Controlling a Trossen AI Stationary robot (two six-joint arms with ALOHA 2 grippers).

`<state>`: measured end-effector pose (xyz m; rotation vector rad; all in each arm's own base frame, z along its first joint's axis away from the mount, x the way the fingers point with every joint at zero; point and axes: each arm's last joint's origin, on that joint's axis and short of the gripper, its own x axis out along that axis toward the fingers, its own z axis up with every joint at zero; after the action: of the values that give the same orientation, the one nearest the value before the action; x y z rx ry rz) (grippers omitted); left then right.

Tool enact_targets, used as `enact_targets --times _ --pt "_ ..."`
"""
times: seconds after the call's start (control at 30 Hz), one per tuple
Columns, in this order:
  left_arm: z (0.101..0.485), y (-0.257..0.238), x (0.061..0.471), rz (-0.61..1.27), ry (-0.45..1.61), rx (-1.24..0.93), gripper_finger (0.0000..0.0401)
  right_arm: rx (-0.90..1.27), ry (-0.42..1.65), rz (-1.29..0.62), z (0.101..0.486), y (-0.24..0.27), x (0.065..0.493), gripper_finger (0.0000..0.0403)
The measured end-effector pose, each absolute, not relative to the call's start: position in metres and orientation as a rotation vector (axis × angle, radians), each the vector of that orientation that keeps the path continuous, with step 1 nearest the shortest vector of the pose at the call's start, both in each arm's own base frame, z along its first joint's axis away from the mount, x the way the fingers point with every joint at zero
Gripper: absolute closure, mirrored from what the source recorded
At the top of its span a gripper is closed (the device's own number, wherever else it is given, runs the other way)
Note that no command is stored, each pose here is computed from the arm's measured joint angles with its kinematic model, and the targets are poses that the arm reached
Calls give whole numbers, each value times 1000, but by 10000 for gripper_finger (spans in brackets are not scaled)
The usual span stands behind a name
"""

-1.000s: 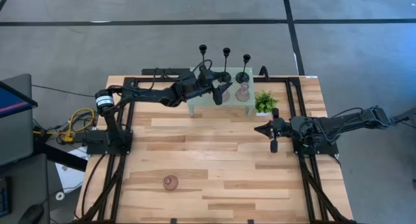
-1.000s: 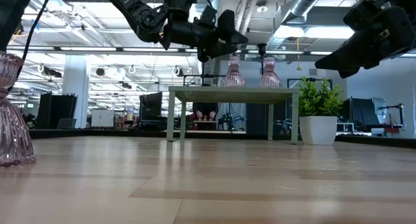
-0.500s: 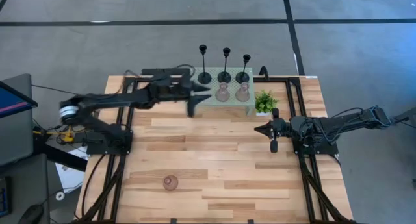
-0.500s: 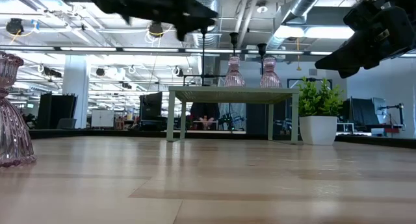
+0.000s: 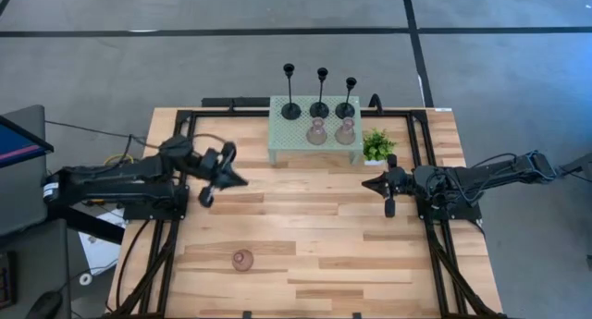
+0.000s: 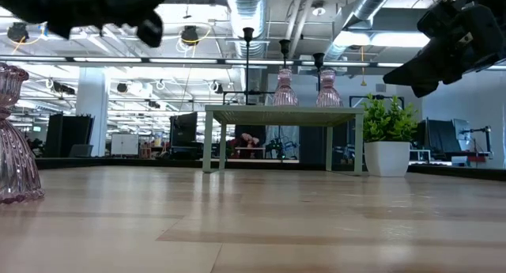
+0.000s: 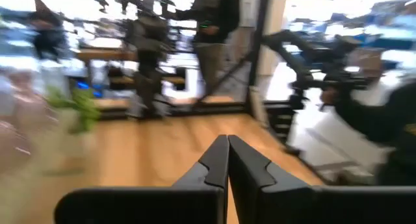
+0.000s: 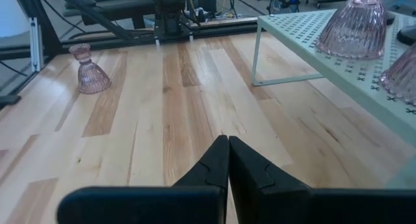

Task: Pick & Place candle stick holders
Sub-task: Put the pink candle holder on the shelf aligned with the pink candle holders

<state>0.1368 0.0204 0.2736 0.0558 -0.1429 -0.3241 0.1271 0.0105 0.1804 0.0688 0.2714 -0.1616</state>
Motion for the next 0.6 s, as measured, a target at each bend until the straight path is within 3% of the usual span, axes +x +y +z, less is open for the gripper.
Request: enact_targets --times 0.23,0.6 --pt "235 4 128 -471 -64 -113 391 94 270 -164 180 11 127 403" --pt "230 -26 134 -571 -40 -135 395 157 265 -170 180 11 127 403"
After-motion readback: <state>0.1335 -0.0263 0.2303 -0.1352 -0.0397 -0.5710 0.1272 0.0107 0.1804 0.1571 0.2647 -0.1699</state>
